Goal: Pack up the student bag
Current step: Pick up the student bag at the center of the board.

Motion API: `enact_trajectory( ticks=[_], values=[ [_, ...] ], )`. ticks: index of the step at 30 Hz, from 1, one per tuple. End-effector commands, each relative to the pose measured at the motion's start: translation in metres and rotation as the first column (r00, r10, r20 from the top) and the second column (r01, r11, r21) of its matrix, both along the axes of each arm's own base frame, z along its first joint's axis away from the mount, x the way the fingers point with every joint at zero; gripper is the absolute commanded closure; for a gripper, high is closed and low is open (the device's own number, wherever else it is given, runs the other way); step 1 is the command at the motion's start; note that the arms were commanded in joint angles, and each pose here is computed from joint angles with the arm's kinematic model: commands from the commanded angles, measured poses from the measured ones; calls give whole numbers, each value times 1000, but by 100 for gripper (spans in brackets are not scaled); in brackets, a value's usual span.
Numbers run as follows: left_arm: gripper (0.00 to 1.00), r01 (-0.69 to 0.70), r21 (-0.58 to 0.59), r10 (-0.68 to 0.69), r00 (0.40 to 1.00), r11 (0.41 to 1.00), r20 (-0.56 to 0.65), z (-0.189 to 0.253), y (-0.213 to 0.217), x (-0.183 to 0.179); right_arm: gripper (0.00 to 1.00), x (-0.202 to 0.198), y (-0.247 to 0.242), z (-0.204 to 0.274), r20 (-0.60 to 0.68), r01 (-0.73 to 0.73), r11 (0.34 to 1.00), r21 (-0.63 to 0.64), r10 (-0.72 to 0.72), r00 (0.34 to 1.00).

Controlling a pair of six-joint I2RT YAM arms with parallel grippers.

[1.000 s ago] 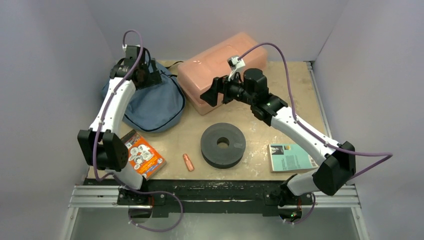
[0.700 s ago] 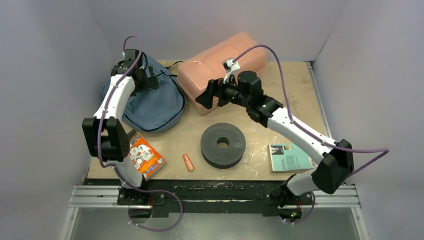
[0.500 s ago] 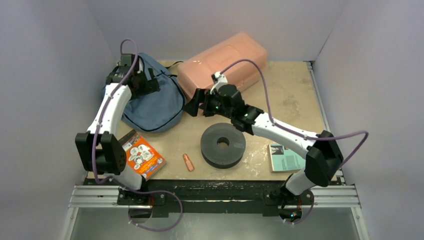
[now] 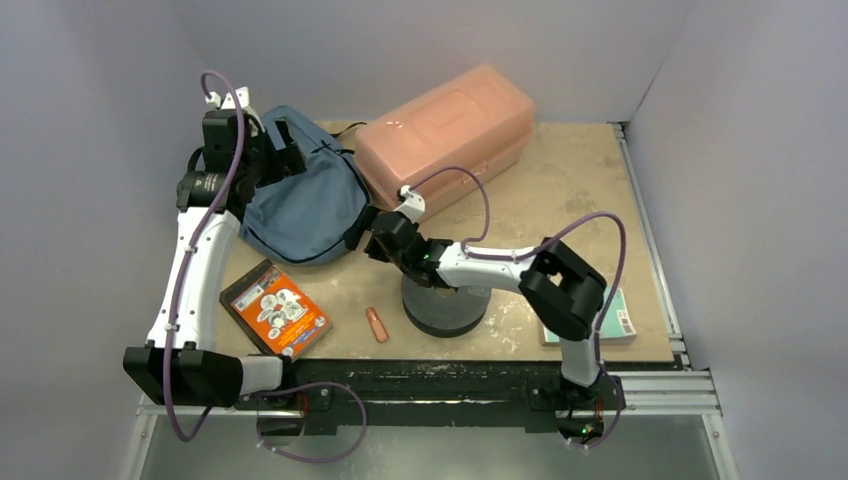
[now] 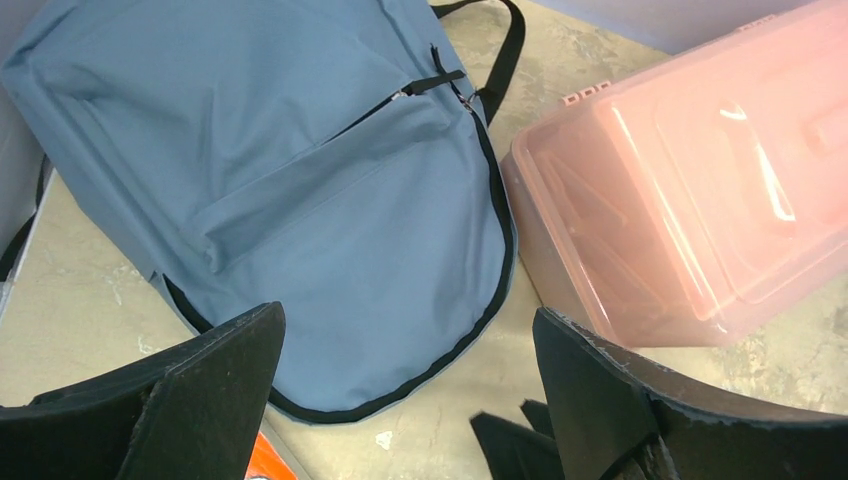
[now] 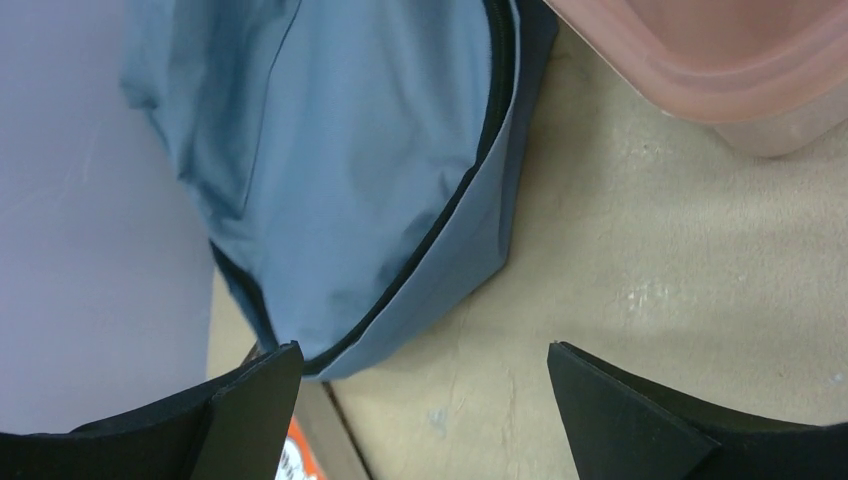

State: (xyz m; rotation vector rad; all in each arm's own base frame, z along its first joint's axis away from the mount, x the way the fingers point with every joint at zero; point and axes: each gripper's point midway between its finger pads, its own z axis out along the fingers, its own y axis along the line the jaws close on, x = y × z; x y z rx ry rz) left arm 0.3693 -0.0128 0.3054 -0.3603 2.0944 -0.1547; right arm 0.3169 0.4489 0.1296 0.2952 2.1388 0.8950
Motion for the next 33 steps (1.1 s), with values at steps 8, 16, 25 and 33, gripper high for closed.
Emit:
enact_trajectory(
  ticks=[8, 16, 25, 33],
  values=[
    [5, 133, -30, -131, 989, 991, 62, 16, -33, -5, 4, 38, 34, 4, 158, 217, 976, 25, -218, 963],
    [5, 163, -40, -160, 985, 986, 67, 18, -41, -7, 1, 49, 48, -20, 207, 211, 978, -6, -205, 957],
    [5, 176, -37, -174, 983, 984, 63, 16, -45, -7, 25, 53, 75, -13, 256, 114, 993, 9, -113, 960],
    [5, 177, -19, -176, 983, 984, 47, 10, -47, -4, 100, 44, 77, 51, 280, 60, 994, 89, -82, 956]
  ],
)
